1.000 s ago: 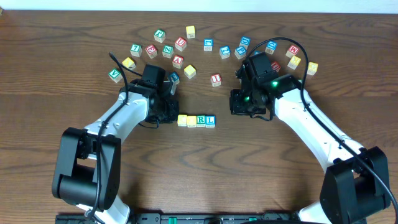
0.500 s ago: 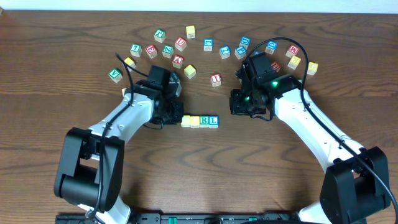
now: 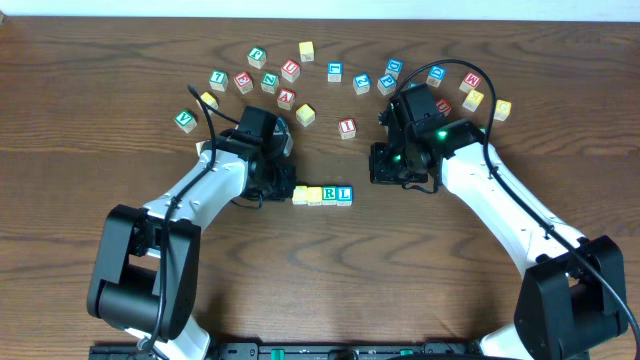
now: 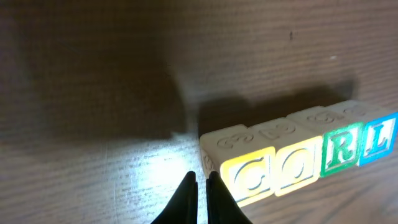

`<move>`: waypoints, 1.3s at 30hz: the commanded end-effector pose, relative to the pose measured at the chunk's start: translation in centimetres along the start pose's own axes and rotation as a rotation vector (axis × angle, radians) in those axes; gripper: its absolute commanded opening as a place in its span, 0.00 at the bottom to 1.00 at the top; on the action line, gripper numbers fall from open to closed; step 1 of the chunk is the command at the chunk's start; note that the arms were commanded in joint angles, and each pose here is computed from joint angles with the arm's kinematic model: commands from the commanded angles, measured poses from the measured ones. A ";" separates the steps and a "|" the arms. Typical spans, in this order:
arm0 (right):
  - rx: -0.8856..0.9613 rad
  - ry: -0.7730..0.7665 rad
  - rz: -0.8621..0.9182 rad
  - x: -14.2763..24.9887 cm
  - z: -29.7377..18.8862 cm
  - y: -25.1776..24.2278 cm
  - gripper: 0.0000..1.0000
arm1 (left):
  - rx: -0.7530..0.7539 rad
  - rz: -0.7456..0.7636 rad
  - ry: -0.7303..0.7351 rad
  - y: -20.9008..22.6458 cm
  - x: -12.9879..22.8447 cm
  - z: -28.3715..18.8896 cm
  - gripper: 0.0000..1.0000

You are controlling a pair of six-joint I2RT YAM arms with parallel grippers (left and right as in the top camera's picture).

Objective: Spell out CORL

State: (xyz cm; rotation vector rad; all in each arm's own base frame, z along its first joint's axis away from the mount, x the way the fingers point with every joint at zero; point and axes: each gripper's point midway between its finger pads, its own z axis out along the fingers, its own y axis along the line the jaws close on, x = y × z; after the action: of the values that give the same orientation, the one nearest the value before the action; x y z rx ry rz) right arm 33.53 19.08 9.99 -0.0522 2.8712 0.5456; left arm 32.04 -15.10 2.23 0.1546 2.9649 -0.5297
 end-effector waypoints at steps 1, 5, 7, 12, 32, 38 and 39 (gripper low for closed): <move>0.008 -0.017 0.014 -0.6 -0.2 -0.4 0.05 | 0.006 0.015 -0.014 0.1 -0.8 -1.2 0.08; 0.000 -0.067 0.026 -2.3 -2.2 -0.9 0.06 | -0.054 -0.011 -0.094 1.3 -2.9 -5.7 0.08; -0.003 -0.103 0.016 -3.3 -3.7 -1.3 0.09 | -0.082 -0.013 -0.147 1.9 -3.9 -8.6 0.08; 0.003 -0.193 -0.023 -4.9 -8.2 -2.4 0.25 | -0.164 -0.086 -0.337 4.6 -5.1 -16.8 0.12; 0.074 -0.613 0.049 -6.1 -23.2 -6.4 0.99 | -0.301 -0.298 -0.705 11.0 -1.7 -30.3 0.98; 0.060 -0.668 0.029 -5.2 -25.3 -5.5 0.99 | -0.300 -0.302 -0.692 11.3 -1.9 -29.9 0.98; 0.060 -0.670 0.028 -5.1 -25.4 -5.5 0.99 | -0.300 -0.302 -0.690 11.3 -1.9 -29.9 0.98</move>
State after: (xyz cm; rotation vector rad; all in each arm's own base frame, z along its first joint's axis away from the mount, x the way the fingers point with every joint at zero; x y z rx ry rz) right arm 33.87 5.07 31.06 0.1545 2.2636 0.4040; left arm 31.98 5.48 26.47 -0.4233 2.3418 -0.1250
